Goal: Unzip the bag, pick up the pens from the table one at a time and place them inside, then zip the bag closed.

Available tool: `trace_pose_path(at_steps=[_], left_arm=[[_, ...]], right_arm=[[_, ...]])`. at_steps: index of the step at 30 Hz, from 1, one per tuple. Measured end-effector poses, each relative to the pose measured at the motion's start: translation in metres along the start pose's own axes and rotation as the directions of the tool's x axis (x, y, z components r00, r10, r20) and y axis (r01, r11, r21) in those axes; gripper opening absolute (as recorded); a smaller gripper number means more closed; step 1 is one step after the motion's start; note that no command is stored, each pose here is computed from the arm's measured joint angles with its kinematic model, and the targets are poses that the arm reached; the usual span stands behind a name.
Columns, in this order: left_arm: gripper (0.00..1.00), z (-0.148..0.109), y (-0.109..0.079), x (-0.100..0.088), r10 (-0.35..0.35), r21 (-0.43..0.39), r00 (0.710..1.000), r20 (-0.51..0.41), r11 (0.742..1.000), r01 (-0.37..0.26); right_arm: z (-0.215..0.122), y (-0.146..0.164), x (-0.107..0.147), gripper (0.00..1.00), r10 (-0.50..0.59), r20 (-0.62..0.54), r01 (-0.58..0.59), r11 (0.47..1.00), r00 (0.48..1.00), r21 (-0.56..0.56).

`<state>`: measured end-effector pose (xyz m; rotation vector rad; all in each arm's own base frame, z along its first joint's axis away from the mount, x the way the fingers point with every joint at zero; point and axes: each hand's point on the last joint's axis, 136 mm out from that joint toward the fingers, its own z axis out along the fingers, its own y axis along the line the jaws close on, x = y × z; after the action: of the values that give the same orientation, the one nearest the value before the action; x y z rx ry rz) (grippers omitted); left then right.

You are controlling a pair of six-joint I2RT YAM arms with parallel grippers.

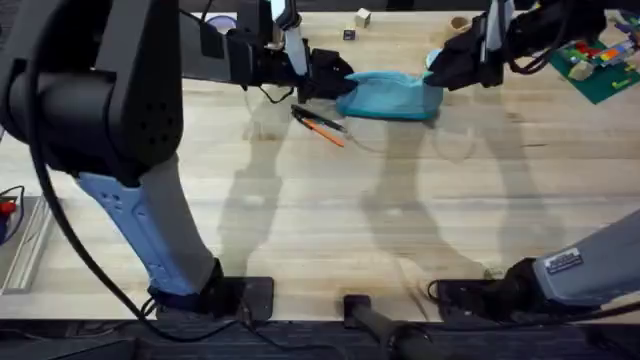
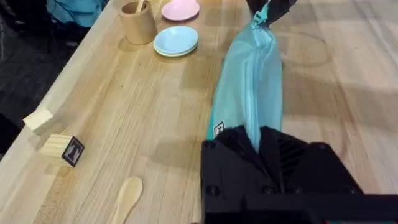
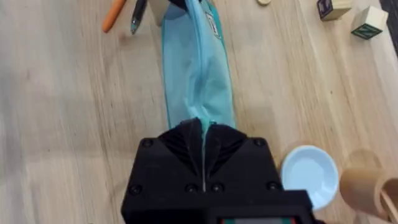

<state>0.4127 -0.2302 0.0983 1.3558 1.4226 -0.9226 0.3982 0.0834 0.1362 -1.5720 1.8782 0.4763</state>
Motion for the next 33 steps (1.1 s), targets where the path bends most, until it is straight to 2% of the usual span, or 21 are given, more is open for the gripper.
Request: trace_pose_path(at_steps=[10,21,33], left_arm=[[0.042,0.000,-0.001,-0.001,-0.001,0.004,1.000,0.004,1.000,0.001],[0.042,0.000,-0.001,-0.001,0.000,0.005,1.000,0.006,1.000,0.000],[0.042,0.000,-0.001,-0.001,-0.001,0.008,1.000,0.009,1.000,0.001]], right_arm=[[0.025,0.014,-0.042,0.031,-0.109,0.061,0.112,0.992,0.992,-0.050],[0.056,0.016,-0.075,0.031,-0.211,0.105,0.216,0.976,0.972,-0.039],[0.071,0.023,-0.094,0.031,-0.241,0.106,0.246,0.968,0.965,-0.042]])
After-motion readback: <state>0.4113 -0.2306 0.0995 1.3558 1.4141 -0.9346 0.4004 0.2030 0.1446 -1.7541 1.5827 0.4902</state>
